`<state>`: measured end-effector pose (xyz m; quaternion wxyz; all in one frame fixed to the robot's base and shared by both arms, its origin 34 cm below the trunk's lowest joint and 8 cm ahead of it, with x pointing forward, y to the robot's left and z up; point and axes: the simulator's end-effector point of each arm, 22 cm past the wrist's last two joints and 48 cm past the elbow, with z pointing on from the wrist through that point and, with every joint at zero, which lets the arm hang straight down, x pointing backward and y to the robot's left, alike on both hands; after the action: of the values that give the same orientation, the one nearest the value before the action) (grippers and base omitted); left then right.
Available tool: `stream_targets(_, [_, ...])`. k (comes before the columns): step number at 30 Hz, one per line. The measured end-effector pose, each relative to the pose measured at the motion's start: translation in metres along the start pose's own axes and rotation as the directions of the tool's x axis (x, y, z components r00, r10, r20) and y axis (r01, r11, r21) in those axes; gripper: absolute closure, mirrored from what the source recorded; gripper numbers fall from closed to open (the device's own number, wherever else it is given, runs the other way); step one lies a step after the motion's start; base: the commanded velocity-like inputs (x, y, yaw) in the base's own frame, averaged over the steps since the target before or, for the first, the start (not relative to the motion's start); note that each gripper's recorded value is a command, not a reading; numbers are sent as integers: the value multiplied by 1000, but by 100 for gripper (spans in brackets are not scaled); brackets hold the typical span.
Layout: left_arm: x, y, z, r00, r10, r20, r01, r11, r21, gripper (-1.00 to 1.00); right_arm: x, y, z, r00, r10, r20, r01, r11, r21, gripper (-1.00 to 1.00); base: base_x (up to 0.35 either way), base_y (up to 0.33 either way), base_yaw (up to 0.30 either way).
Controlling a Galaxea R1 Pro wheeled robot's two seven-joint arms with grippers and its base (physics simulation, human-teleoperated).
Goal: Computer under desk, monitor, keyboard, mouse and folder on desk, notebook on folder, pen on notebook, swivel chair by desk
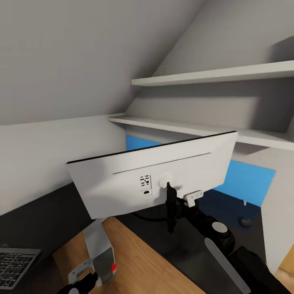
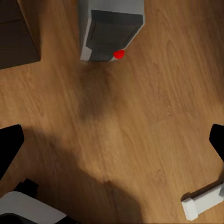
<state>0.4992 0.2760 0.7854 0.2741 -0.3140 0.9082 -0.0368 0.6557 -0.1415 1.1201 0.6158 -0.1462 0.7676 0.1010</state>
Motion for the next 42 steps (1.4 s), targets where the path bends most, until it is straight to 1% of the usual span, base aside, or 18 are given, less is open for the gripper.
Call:
stream_targets(25, [-1,1,0,1000,-3,1,3,1000,-2,-100,1,1,0,1000,-1,-6,1,1000,0,100,0,0,243])
stream_targets(33, [-1,2,1,1000,0,2,0,1000,-6,-100,0,7,1,1000,9,-4,-9,1000,-10,100,0,-6,68])
stream_targets(36, [0,3,1,1000,1,1,-1,1000,-14,-100,-1,9,2,1000,18,0,-18,1000,-16,100,0,-259,3])
stream_targets(39, [0,4,1,1000,1,1,-1,1000,-15,-100,0,6,2,1000,3,-3,-3,1000,-5,100,0,-121,0])
stream_targets(42, [-1,5,1,1000,1,2,-1,1000,-15,-100,-1,9,2,1000,17,-2,-17,1000,-14,100,-20,-94,0])
